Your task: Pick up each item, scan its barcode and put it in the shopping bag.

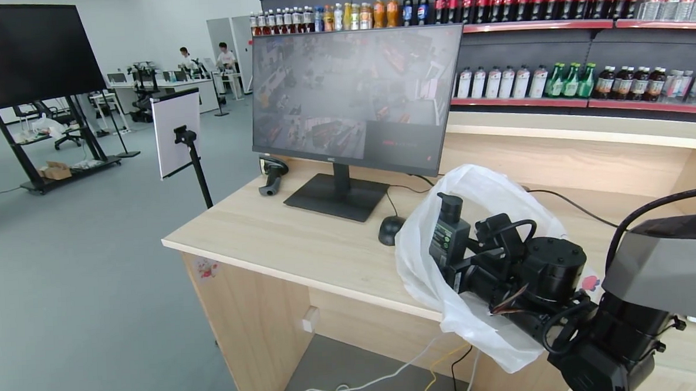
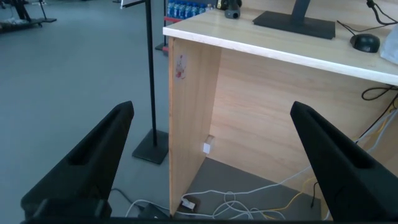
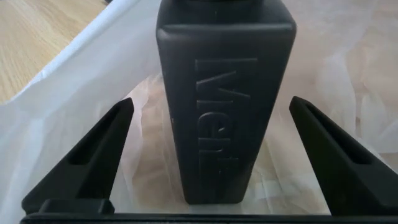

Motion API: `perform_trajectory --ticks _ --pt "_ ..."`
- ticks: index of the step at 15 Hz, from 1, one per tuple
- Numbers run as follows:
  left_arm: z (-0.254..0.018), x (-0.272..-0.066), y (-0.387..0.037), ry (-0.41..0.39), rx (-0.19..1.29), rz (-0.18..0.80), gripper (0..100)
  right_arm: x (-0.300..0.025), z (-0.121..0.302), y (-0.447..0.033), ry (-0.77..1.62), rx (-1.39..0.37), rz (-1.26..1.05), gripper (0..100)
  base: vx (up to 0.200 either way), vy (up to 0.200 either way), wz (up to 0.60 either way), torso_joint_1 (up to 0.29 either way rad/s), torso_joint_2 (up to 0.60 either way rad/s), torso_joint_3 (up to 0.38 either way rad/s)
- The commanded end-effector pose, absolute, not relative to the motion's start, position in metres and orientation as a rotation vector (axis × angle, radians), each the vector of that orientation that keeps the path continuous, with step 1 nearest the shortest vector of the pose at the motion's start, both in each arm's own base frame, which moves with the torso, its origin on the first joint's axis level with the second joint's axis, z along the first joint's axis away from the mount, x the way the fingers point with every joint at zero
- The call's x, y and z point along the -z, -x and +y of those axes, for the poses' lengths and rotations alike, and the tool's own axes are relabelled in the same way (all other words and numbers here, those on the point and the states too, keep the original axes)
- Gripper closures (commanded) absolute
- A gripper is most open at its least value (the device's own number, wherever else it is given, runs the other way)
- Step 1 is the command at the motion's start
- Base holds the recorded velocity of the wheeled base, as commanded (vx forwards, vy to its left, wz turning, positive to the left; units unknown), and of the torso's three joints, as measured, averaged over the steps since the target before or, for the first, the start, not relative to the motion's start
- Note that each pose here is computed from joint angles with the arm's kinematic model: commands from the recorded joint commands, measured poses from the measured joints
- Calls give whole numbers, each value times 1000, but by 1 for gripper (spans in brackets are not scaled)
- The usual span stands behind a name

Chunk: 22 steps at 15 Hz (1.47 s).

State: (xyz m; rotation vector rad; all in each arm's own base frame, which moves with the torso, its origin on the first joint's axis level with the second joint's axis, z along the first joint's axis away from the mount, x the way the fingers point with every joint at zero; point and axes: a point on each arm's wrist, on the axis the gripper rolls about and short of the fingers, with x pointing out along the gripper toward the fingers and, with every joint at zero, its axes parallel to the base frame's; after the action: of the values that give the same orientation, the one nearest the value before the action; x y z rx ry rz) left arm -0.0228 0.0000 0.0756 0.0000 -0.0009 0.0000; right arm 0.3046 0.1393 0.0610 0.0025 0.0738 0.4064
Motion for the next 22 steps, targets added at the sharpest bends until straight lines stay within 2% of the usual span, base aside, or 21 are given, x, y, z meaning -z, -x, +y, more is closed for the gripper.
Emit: perform_trajectory --ticks 1,6,11,18,22 --pt "0 -76 23 0 0 -2 0 -65 139 -304 -5 -407 61 0 0 0 0 0 0 0" --pt "0 -76 23 0 0 -2 0 -93 130 -284 -15 -408 3 0 0 0 0 0 0 0" --pt "0 -76 23 0 0 -2 0 -106 117 -261 -13 -402 -2 0 0 0 0 0 0 0" --pt "0 -76 23 2 0 -2 0 -140 103 -236 -23 -391 -110 0 0 0 0 0 0 0" --pt "0 -76 23 5 0 -2 0 -148 100 -228 -31 -390 -140 0 -200 0 0 7 7 2"
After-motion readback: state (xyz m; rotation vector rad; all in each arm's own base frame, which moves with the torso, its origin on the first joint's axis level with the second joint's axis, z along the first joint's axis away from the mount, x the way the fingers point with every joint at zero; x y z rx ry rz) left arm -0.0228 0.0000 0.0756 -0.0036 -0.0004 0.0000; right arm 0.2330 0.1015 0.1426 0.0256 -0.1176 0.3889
